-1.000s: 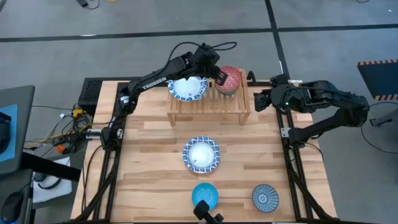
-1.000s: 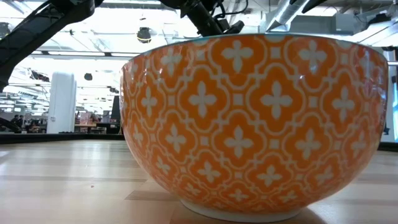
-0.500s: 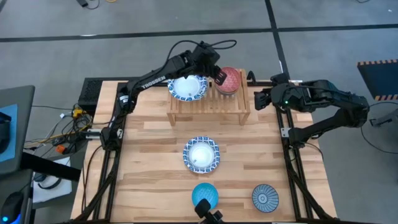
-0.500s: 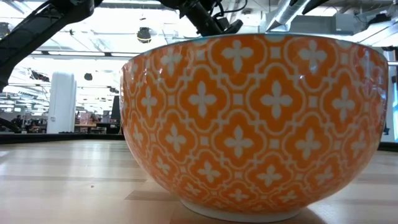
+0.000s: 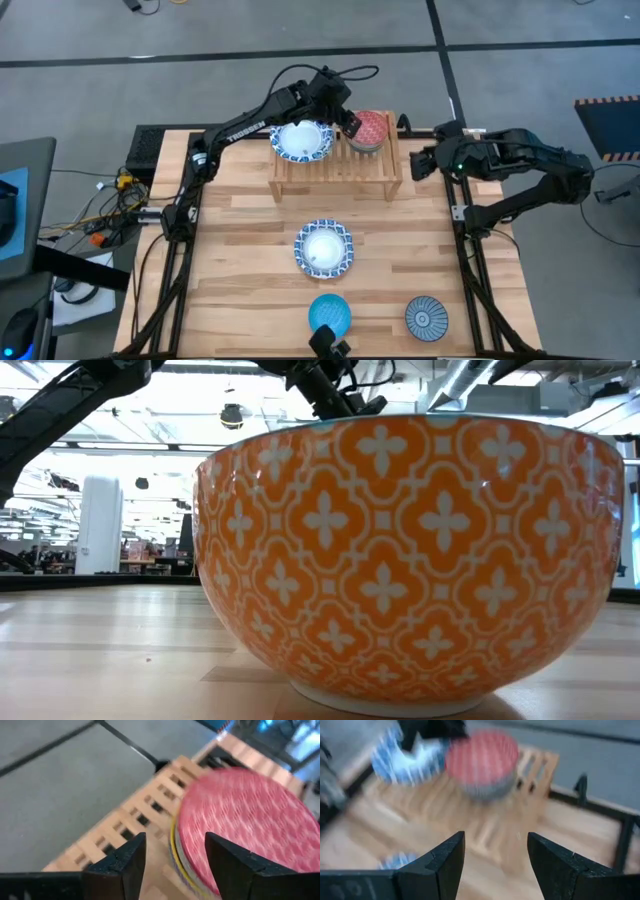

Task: Place and stack bowls onto a shelf
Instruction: Stack the blue patterned bowl on top of the red patterned bowl on the shelf

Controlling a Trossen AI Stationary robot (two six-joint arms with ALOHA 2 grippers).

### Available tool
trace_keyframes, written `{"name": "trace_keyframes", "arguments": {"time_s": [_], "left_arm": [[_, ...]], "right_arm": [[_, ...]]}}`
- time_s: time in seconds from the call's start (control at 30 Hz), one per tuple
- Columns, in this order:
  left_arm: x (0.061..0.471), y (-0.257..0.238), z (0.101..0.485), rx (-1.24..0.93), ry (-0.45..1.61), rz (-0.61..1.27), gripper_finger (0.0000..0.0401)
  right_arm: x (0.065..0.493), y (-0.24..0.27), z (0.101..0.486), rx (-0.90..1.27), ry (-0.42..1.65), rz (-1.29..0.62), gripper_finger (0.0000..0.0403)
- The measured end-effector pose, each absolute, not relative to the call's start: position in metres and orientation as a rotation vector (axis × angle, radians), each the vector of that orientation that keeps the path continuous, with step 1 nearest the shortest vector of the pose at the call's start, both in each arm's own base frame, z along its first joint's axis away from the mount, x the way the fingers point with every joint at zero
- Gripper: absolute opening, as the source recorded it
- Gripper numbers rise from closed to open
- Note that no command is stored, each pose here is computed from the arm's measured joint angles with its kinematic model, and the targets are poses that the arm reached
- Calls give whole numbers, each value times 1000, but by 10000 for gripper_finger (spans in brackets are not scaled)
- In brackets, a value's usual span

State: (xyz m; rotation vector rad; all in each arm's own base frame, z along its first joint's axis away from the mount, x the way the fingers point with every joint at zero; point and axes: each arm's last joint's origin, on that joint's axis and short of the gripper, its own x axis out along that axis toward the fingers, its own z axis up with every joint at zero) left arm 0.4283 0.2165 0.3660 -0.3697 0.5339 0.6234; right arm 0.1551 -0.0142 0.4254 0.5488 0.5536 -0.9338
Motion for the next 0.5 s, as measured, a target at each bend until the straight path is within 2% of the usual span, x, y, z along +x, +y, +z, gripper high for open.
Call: {"name": "trace_keyframes", "arguments": {"time_s": [0.13, 0.27, 0.5], "left_arm": [[413, 194, 395, -295, 545, 579, 181], [388, 161, 434, -181, 525, 607, 172], [378, 108, 459, -107, 494, 545, 167]], "right_arm": [[150, -4, 402, 523, 808, -815, 240], [150, 11, 366, 532, 995, -612, 240], [154, 42, 293, 512, 1165, -240, 240]]}}
